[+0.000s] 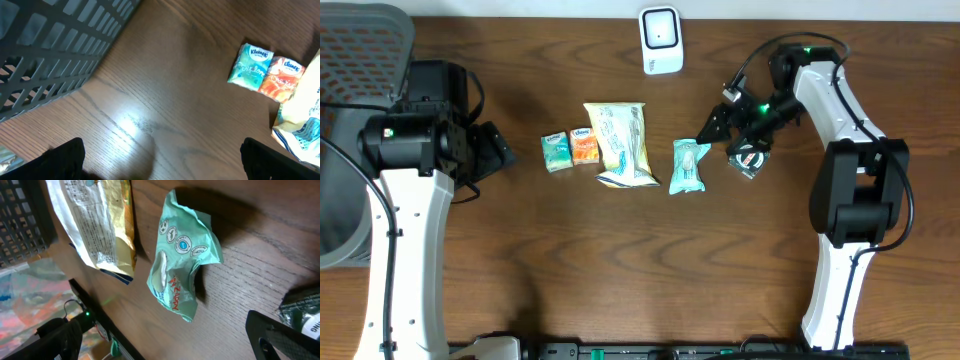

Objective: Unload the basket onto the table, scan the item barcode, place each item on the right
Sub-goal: 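Open and lift the right gripper away from the packet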

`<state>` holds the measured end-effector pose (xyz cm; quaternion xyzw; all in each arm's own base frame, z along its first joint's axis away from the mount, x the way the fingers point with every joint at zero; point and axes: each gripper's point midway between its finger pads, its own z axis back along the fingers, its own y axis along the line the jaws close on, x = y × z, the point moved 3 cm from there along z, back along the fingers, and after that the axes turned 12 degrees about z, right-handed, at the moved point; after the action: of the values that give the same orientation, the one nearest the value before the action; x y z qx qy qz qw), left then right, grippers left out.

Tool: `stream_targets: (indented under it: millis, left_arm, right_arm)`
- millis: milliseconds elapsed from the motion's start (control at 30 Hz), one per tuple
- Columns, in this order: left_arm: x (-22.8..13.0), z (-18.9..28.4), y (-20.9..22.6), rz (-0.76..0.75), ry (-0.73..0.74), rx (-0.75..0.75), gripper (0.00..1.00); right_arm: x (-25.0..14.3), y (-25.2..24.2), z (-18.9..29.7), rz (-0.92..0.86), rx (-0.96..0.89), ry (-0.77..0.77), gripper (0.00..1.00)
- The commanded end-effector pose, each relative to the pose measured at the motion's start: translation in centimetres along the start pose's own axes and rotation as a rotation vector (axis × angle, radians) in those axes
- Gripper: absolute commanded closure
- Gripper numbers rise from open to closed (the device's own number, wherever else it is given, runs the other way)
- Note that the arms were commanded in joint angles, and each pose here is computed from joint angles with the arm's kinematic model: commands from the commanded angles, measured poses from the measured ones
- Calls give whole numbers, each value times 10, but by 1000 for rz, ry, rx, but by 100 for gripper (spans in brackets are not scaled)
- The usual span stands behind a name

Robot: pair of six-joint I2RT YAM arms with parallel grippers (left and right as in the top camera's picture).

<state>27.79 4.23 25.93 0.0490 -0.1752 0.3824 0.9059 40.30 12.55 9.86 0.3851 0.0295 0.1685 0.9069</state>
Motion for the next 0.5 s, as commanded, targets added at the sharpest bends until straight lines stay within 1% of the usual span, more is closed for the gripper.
stream_targets:
  millis: [0,100,233,300,467]
  left_arm:
    - [1,-2,2,12,-1,14,2]
    - [1,-2,2,12,-1,14,2]
    - [1,-2,2,12,-1,14,2]
    - [1,-2,2,12,-1,14,2]
    - [1,-2,2,12,-1,14,2]
  right_arm:
    - [-1,13,-5,10,67,-22,2]
    - [-2,13,-15,8,86,-24,8]
    - [-3,8,-30,-53,83,-21,17]
    - [-4,4,-39,-76,80,-21,19]
    - [-7,-6,-52,-101,74,-30,32]
